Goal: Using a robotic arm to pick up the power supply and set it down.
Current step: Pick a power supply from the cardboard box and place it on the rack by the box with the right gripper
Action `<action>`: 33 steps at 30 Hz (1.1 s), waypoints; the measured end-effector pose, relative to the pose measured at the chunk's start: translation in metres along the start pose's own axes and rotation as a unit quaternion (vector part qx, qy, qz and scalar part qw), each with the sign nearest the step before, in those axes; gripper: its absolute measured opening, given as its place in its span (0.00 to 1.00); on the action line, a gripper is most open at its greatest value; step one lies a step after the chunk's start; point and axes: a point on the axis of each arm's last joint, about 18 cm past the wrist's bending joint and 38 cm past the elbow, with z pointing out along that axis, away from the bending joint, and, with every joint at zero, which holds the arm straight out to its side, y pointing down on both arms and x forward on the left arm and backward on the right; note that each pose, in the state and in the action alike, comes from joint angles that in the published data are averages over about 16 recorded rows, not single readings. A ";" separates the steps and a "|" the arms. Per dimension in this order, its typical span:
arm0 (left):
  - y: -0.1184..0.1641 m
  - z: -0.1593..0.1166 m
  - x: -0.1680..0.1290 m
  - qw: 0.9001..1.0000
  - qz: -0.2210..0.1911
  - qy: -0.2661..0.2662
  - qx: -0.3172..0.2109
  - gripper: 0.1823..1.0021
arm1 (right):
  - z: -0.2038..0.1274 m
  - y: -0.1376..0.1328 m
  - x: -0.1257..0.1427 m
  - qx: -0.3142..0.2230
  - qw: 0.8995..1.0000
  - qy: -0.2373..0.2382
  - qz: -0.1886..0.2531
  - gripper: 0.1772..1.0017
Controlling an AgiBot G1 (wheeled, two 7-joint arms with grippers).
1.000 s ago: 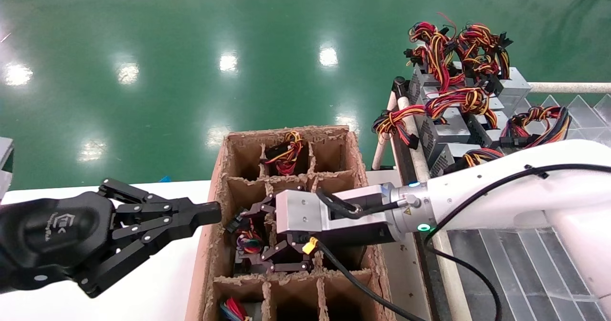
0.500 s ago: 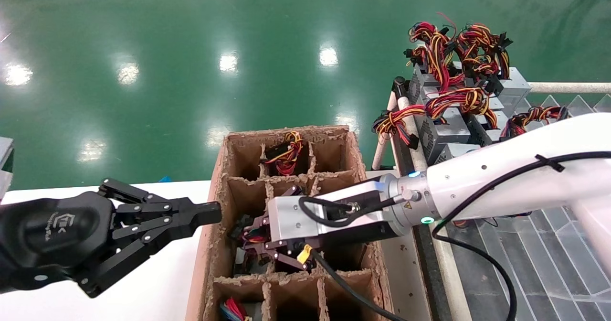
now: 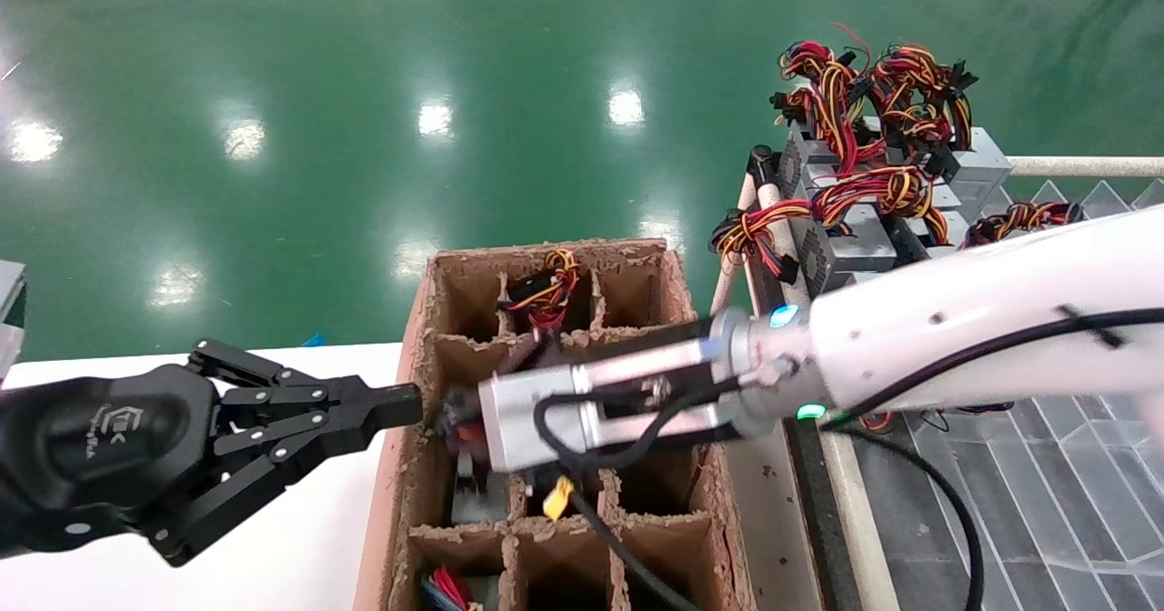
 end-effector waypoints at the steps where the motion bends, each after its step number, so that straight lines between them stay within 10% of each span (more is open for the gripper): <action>1: 0.000 0.000 0.000 1.000 0.000 0.000 0.000 0.01 | -0.004 -0.003 0.004 0.003 1.000 0.008 -0.007 0.12; 18: 0.000 0.000 0.000 1.000 0.000 0.000 0.000 0.01 | -0.097 -0.063 0.089 0.030 0.979 0.146 -0.137 0.11; 33: 0.000 0.000 0.000 1.000 0.000 0.000 0.000 0.01 | -0.198 -0.109 0.156 -0.080 0.931 0.246 -0.256 0.11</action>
